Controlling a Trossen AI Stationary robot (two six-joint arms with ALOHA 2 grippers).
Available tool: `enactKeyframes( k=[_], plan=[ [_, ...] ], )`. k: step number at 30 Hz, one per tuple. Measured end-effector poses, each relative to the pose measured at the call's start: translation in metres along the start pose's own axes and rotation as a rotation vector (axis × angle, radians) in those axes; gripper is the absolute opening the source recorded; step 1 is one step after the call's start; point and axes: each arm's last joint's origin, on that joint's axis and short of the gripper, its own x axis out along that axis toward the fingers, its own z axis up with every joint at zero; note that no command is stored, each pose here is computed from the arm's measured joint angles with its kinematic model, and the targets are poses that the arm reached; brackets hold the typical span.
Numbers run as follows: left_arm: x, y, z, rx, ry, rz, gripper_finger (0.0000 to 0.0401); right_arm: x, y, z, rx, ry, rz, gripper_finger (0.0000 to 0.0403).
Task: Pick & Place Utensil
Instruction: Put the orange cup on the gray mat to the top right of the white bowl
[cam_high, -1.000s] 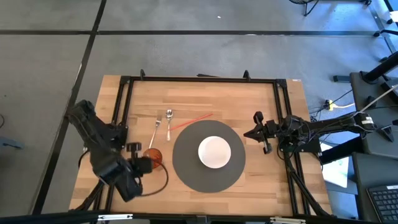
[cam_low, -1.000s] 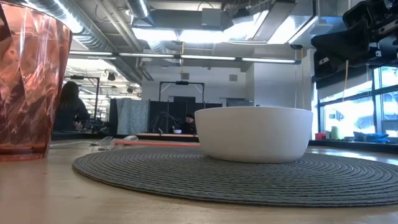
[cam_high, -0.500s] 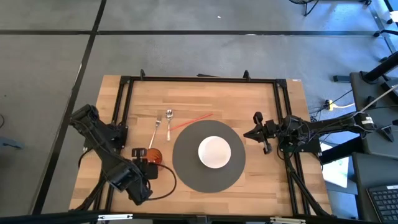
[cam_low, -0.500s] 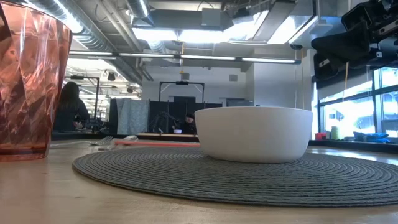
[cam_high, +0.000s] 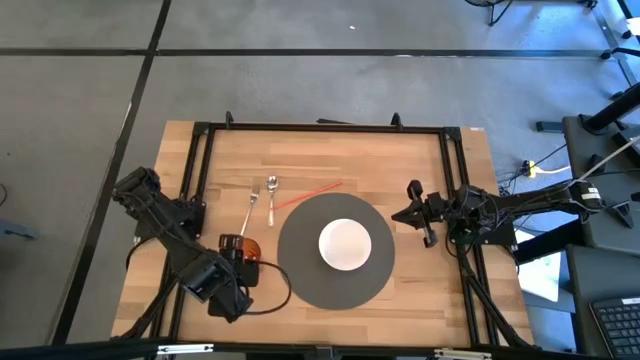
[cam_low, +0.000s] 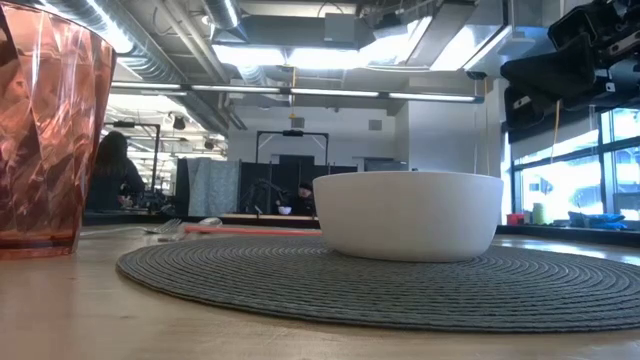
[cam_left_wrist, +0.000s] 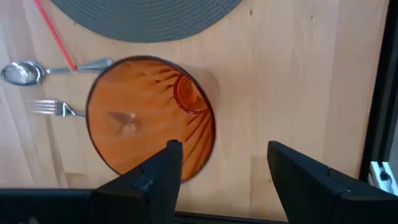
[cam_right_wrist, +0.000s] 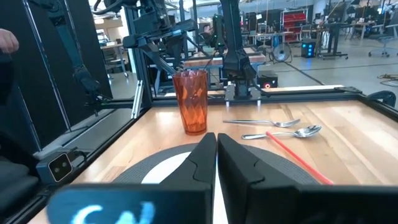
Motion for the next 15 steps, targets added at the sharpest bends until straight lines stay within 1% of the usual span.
enactKeyframes(
  k=[3,8,12,15],
  plan=[
    [0.001,0.003,0.003,0.014,-0.001,-0.001,0.0223,0.000,0.000,0.000,-0.001,0.000,0.000,0.0017],
    [0.007,0.007,0.007,-0.009,-0.015,0.027,0.0223,0.000,0.000,0.000,-0.001,0.000,0.000,0.0017],
    [0.015,0.009,0.009,-0.049,0.027,0.018,0.0223,0.000,0.000,-0.001,0.001,0.007,-0.001,0.0017],
    [0.016,0.008,0.009,-0.077,0.026,0.003,0.0223,0.000,0.000,-0.001,0.002,0.013,-0.001,0.0017]
  ],
)
